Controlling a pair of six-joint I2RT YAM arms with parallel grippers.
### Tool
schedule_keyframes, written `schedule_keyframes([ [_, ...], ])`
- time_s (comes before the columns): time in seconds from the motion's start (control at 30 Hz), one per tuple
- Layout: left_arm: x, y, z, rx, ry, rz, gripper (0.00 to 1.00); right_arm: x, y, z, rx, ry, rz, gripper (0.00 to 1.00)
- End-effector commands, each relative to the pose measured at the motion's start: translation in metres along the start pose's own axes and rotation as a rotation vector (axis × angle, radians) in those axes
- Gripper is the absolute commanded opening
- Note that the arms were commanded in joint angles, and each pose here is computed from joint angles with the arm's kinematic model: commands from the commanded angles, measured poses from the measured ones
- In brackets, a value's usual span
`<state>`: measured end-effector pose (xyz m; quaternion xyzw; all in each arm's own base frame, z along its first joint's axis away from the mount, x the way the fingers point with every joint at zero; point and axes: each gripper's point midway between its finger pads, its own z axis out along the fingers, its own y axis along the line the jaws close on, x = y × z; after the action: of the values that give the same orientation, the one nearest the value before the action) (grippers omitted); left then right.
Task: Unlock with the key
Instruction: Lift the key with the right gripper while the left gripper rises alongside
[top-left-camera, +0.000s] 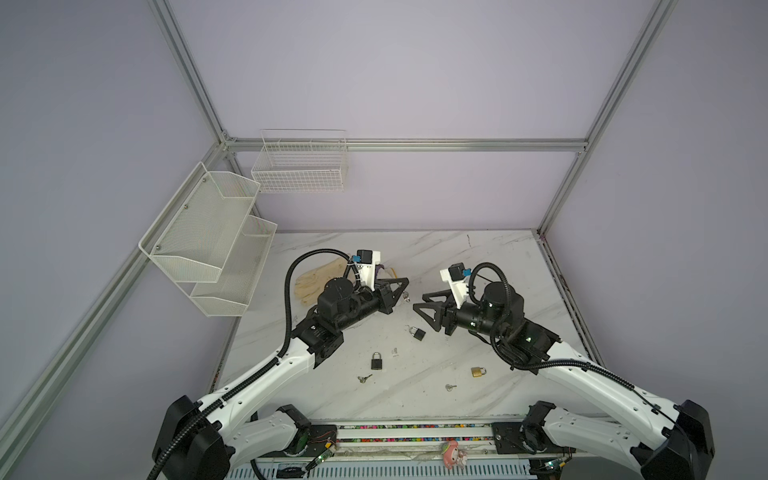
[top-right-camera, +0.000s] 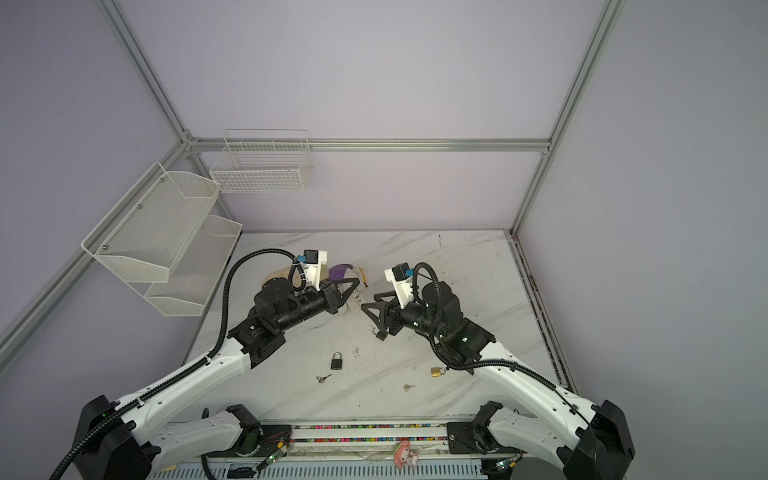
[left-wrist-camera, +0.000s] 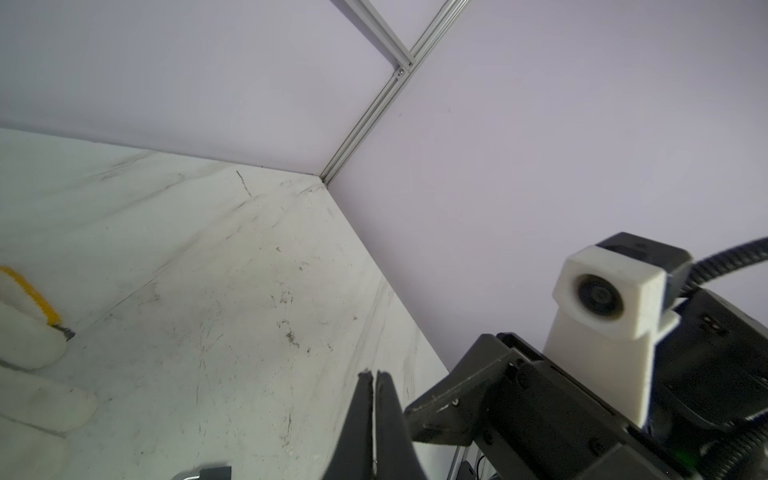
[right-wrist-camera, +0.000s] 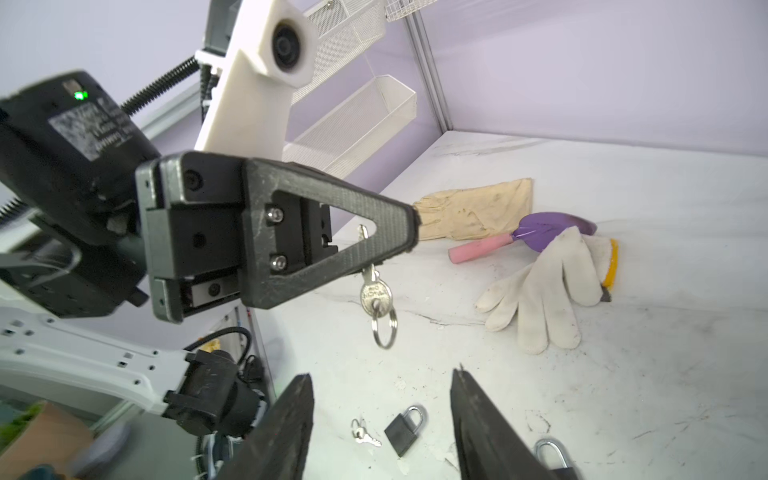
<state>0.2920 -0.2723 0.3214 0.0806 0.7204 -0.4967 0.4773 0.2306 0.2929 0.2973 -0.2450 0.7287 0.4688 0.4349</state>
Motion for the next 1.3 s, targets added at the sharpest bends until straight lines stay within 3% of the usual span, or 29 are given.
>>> schedule_keyframes([
  [0.0, -0.021, -0.025, 0.001, 0.129, -0.091, 0.051, 0.00, -0.013, 0.027, -0.012, -0.233, 0.022, 0.098, 0.53],
  [0.2, -0.022, -0.032, 0.004, 0.175, -0.089, 0.042, 0.00, -0.031, 0.034, -0.017, -0.348, -0.036, 0.114, 0.52],
  [0.6, -0.025, -0.050, 0.002, 0.264, -0.095, 0.067, 0.00, -0.044, 0.023, 0.004, -0.390, -0.081, 0.197, 0.47],
  [0.9, -0.027, -0.053, 0.000, 0.276, -0.097, 0.075, 0.00, -0.042, 0.019, 0.006, -0.382, -0.089, 0.228, 0.32],
  [1.27, -0.030, -0.054, 0.000, 0.278, -0.110, 0.077, 0.00, -0.042, 0.016, 0.011, -0.389, -0.088, 0.246, 0.26],
])
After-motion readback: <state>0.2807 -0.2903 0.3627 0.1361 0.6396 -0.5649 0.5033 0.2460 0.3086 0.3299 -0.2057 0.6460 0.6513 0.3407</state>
